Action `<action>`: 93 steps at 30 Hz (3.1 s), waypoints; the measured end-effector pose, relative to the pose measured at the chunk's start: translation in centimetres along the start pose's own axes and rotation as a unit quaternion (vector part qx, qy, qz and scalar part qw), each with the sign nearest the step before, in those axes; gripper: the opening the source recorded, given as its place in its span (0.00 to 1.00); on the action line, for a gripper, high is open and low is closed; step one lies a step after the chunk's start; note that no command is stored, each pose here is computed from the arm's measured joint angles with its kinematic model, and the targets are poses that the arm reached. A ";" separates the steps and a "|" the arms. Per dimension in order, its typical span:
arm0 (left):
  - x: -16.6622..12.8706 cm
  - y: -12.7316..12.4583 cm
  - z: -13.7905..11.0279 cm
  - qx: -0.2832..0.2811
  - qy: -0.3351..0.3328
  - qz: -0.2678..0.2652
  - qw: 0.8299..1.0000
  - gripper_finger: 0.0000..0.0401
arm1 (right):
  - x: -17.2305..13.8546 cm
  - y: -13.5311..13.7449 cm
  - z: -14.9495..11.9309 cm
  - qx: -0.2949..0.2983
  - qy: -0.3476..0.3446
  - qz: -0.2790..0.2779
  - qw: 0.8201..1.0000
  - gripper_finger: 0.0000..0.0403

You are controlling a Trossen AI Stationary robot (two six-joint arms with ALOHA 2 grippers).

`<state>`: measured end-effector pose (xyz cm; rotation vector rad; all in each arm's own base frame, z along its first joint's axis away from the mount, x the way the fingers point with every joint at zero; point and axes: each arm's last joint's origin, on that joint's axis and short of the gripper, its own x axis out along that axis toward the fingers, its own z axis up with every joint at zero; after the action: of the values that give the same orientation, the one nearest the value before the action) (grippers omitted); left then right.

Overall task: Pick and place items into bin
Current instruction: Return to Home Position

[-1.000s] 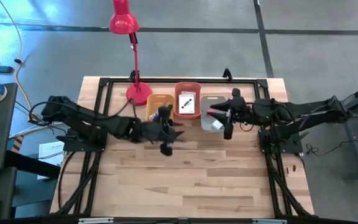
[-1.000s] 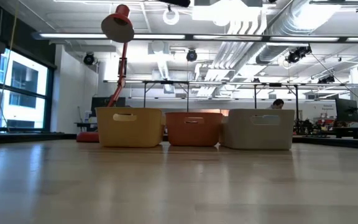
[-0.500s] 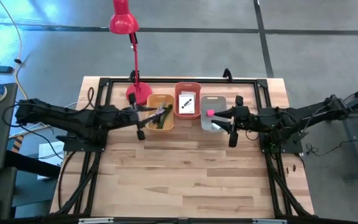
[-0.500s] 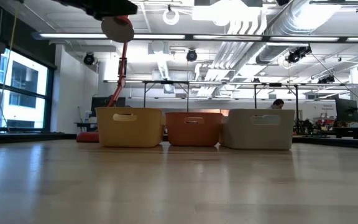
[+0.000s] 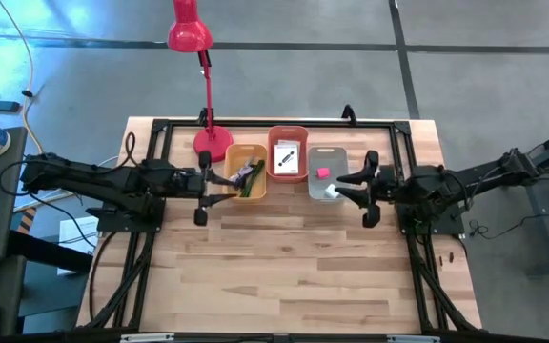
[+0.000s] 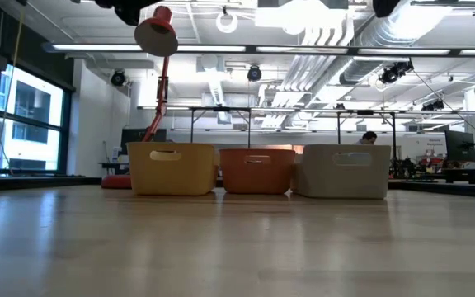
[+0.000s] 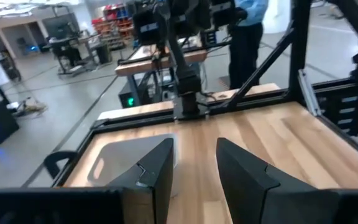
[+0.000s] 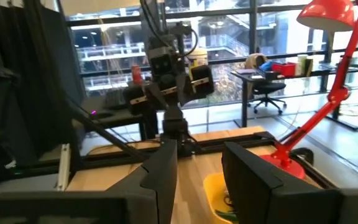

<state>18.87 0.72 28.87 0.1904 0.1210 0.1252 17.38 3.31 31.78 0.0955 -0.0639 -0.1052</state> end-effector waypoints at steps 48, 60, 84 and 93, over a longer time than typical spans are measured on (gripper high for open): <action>-8.7 -0.8 -9.6 -0.074 -0.223 0.085 0.968 0.28 | -8.0 -2.7 -10.9 0.134 -0.130 -0.017 0.982 0.29; -8.6 -0.9 -10.0 -0.062 -0.201 0.080 0.974 0.28 | -8.6 -4.7 -11.5 0.158 -0.112 0.018 0.981 0.29; -8.2 -1.2 -11.0 -0.026 -0.158 0.052 0.986 0.28 | -8.3 -5.2 -13.4 0.143 -0.033 -0.067 0.987 0.29; -7.8 -1.6 -12.7 0.028 -0.066 0.050 0.996 0.28 | -8.1 -5.4 -13.8 0.019 -0.004 -0.123 0.992 0.29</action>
<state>9.68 0.45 17.02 0.2598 -0.0160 0.2089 9.74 0.07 17.05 0.1411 -0.0623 -0.3506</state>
